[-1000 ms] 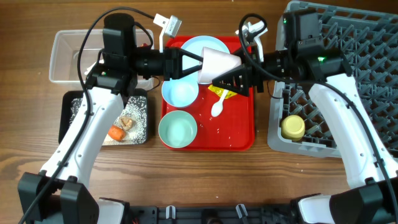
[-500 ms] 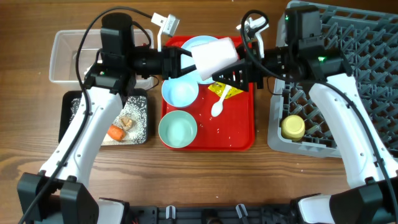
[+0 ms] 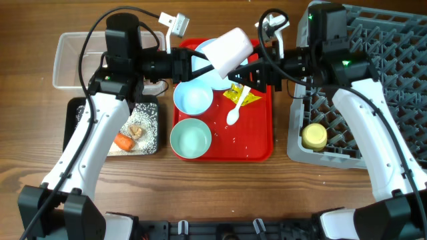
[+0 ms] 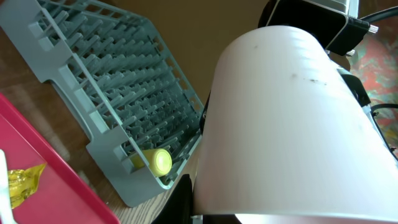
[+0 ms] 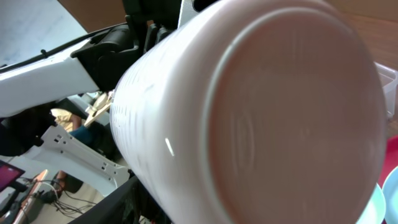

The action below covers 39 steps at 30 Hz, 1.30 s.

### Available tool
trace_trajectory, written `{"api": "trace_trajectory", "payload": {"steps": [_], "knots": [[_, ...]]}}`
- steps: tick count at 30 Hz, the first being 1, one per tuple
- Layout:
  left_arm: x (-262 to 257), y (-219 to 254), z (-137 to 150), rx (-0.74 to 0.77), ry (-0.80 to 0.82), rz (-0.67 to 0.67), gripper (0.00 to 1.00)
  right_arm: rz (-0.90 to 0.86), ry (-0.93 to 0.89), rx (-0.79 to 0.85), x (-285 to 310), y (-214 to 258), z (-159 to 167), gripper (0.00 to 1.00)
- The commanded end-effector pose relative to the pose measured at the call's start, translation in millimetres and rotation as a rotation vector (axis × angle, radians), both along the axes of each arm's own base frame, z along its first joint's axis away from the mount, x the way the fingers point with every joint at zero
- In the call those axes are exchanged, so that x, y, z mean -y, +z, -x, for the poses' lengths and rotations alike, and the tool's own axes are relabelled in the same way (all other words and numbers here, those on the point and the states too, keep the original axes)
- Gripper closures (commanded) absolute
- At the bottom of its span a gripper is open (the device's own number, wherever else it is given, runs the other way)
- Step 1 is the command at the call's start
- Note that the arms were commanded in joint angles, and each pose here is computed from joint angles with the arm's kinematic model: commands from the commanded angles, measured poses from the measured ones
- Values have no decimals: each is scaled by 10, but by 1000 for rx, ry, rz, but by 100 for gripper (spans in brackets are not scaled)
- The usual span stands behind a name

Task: Sort waste into correct bins and load items into the dishwasher rack
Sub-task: 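Lift the pink cup with the left gripper toward the right gripper, then hand the pink cup from the left gripper to the right gripper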

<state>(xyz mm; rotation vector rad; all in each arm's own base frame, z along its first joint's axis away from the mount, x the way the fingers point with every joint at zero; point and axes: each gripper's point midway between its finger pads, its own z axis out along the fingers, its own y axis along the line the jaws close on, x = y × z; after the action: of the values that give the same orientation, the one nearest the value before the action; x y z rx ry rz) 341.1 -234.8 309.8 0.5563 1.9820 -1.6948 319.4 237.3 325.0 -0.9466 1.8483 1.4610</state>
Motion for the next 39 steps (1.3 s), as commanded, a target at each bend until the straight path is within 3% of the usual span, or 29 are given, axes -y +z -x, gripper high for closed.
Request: {"api": "trace_trajectory", "payload": {"steps": [1,4,17,26,30,33,39], "knots": [[73,48,107,7,-51,13,96,68,-76,13,17,-122,-159,30],[74,48,109,6,-52,14,96,99,-116,7,43,-173,-223,22],[73,38,119,-4,-54,13,96,96,-169,4,237,-168,-344,19],[66,-4,81,-15,-27,-4,96,102,-141,-13,163,-194,-265,34],[64,-11,70,-14,-21,-7,96,105,-145,-12,164,-199,-270,36],[64,-9,70,-13,-21,-7,96,150,-191,-11,207,-275,-339,28],[64,-9,70,-13,-21,-7,96,219,-254,-20,283,-396,-418,25]]}}
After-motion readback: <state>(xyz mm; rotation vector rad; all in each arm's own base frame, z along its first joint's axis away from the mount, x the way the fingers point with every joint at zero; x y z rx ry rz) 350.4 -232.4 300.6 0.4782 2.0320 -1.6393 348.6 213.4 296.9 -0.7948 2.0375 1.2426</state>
